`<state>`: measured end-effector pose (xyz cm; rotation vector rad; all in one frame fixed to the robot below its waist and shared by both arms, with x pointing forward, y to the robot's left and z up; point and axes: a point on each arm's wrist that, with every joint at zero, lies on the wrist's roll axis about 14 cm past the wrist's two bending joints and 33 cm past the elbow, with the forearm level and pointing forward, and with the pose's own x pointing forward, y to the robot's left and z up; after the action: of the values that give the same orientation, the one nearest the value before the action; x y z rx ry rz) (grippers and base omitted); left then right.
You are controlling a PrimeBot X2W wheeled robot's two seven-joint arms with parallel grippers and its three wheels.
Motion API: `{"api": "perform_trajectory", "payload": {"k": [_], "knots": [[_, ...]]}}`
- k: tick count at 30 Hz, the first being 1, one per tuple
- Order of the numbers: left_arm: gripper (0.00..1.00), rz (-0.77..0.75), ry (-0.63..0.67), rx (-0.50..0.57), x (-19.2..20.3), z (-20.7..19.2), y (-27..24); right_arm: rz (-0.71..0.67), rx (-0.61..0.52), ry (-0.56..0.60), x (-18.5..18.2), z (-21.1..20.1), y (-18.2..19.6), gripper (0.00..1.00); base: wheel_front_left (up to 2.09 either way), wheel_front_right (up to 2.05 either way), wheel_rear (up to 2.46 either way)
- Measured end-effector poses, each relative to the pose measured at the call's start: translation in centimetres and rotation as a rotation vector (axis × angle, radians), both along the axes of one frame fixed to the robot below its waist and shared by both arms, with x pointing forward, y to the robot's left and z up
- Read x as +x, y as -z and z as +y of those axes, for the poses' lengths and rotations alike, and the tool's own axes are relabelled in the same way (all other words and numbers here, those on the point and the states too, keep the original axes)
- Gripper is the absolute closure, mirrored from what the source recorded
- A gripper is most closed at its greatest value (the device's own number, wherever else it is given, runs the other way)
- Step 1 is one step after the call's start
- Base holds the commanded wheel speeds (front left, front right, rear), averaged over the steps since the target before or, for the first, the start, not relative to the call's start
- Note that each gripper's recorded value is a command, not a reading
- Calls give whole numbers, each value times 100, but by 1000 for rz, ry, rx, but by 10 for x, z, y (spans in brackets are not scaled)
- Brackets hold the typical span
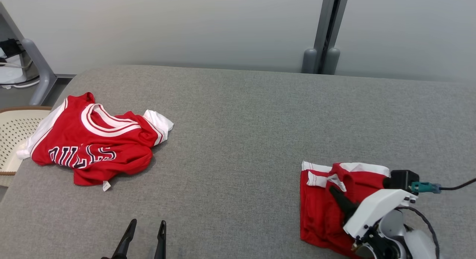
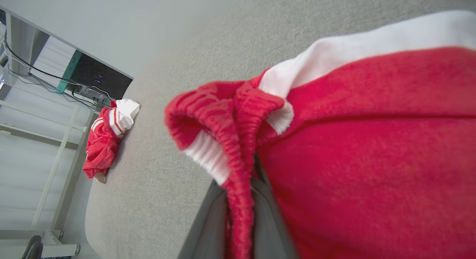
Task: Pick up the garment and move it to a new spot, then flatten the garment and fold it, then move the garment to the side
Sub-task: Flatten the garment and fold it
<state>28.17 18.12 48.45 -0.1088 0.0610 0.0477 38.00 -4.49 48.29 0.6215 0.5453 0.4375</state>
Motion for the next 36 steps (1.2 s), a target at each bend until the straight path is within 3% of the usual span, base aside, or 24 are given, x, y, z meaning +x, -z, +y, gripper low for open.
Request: {"api": "perform_trajectory", "payload": {"k": [5, 6, 7, 8, 9, 10, 15, 19, 26, 30, 33, 36], "knots": [[0, 1, -14, 8, -1, 8, 0, -14, 27, -24, 6, 23, 0, 100, 0, 0, 0], [0, 1, -12, 10, -1, 8, 0, -19, 37, -30, 7, 28, -1, 88, 0, 0, 0], [0, 3, -11, 12, -1, 8, 1, -27, 41, -33, 8, 32, -2, 62, 0, 0, 0], [0, 5, -13, 12, -2, 9, 2, -37, 41, -38, 8, 36, -3, 62, 0, 0, 0], [0, 6, -13, 12, -2, 9, 2, -42, 42, -47, 8, 40, -3, 13, 0, 0, 0], [0, 8, -13, 12, -2, 9, 3, -46, 43, -54, 7, 44, -4, 0, 0, 0, 0], [0, 16, 0, 14, 0, 7, 5, -162, 17, -51, 11, 49, -21, 0, 0, 0, 0], [0, 19, 4, 15, 0, 7, 6, -337, -21, -39, 13, 40, -53, 0, 0, 0, 0], [0, 13, 6, 16, 1, 8, 4, -555, -294, 146, -6, -76, -55, 0, 0, 0, 0], [0, 12, 5, 15, 1, 9, 4, -594, -585, 209, -29, -146, -32, 0, 0, 0, 0], [0, 6, 6, 12, 3, 8, 1, -554, -673, 234, -47, -165, -13, 0, 0, 0, 0], [0, 3, 14, 0, 4, 4, 1, -586, -710, 270, -50, -170, -22, 0, 0, 0, 0]]}}
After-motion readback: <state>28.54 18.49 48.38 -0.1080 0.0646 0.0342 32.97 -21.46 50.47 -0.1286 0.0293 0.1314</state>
